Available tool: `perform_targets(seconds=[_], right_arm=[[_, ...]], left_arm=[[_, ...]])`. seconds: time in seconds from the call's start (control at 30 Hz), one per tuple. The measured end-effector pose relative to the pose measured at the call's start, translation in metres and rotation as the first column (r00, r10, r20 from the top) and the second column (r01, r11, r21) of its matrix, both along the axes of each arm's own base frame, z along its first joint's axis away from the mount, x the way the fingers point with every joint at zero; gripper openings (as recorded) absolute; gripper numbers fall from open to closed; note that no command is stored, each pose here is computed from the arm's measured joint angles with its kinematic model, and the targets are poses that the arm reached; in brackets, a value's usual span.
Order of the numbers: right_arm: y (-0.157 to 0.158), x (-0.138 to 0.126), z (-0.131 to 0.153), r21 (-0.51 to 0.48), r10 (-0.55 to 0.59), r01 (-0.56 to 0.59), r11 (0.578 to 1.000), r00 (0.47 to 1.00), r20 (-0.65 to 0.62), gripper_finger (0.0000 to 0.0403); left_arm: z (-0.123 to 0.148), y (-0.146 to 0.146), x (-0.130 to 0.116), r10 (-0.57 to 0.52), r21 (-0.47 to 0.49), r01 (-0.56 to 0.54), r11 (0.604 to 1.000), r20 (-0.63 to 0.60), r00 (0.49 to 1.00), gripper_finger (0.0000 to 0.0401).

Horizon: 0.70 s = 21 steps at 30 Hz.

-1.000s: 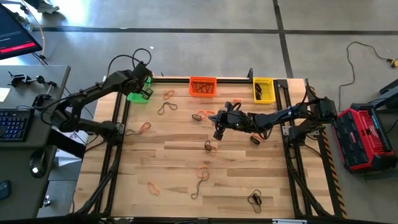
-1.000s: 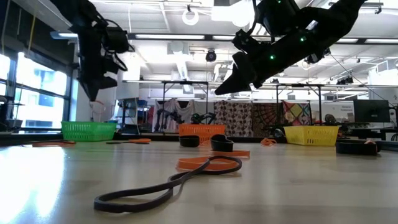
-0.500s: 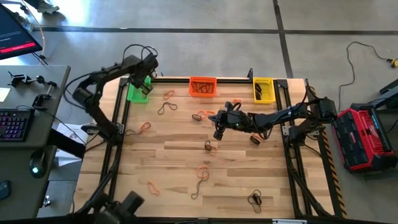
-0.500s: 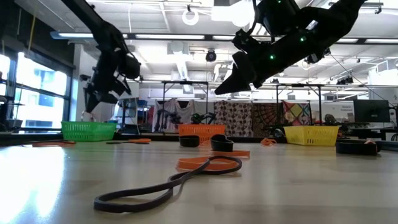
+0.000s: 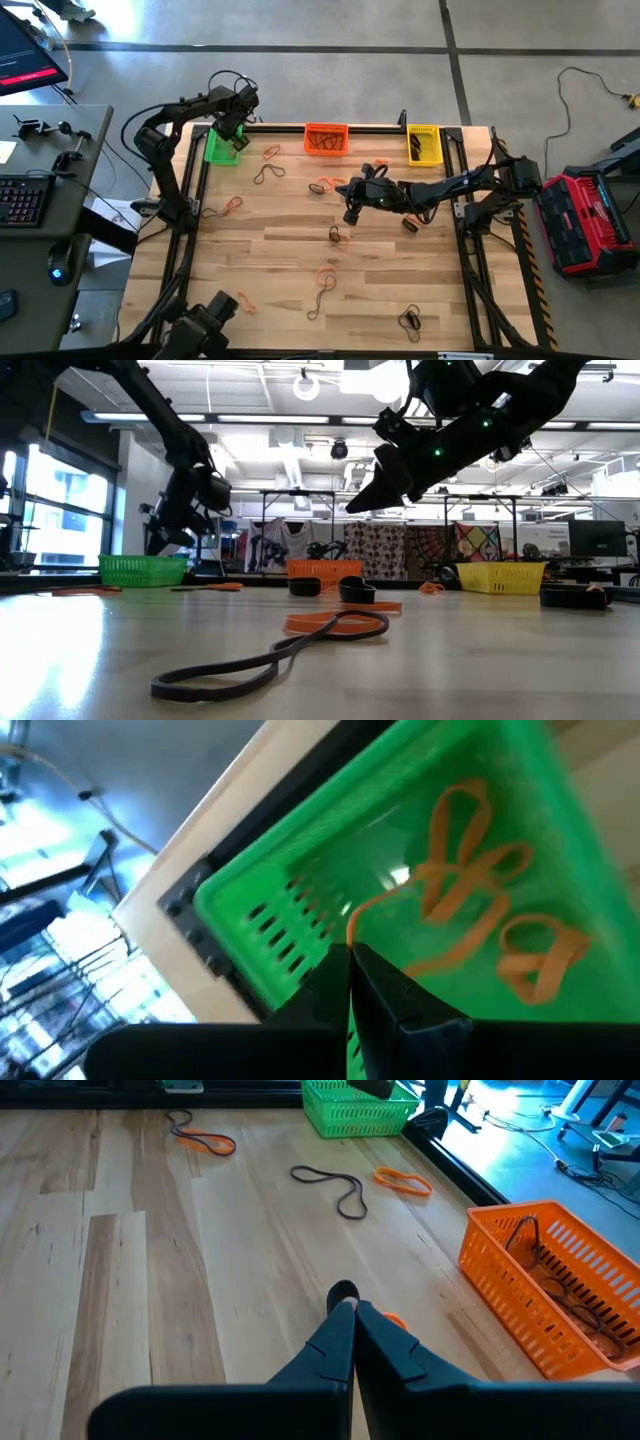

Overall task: Sort rubber bands into baskets
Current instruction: Put the bottom left orange rubber band into the green bin, then put the top right orange rubber band into the green bin

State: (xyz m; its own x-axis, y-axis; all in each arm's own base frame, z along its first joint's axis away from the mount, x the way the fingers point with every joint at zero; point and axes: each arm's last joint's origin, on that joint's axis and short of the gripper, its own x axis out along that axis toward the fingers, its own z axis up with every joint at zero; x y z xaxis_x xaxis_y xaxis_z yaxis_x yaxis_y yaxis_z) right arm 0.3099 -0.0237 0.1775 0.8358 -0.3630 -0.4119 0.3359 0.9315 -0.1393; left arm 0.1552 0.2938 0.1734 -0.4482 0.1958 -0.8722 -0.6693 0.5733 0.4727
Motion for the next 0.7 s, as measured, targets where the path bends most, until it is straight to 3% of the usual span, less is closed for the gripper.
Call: perform_targets(seconds=[0.33,0.7], right_arm=[[0.0,0.0,-0.001,0.001,-0.001,0.001,1.0,1.0,-0.007,0.0],[0.0,0.0,-0.001,0.001,0.0,0.0,1.0,1.0,-0.007,0.0]], left_arm=[[-0.011,0.003,0.002,-0.054,-0.048,0.053,0.997,-0.017,0.998,0.0005],[-0.005,-0.006,0.013,-0.146,-0.053,0.142,0.988,-0.06,0.988,0.0061]])
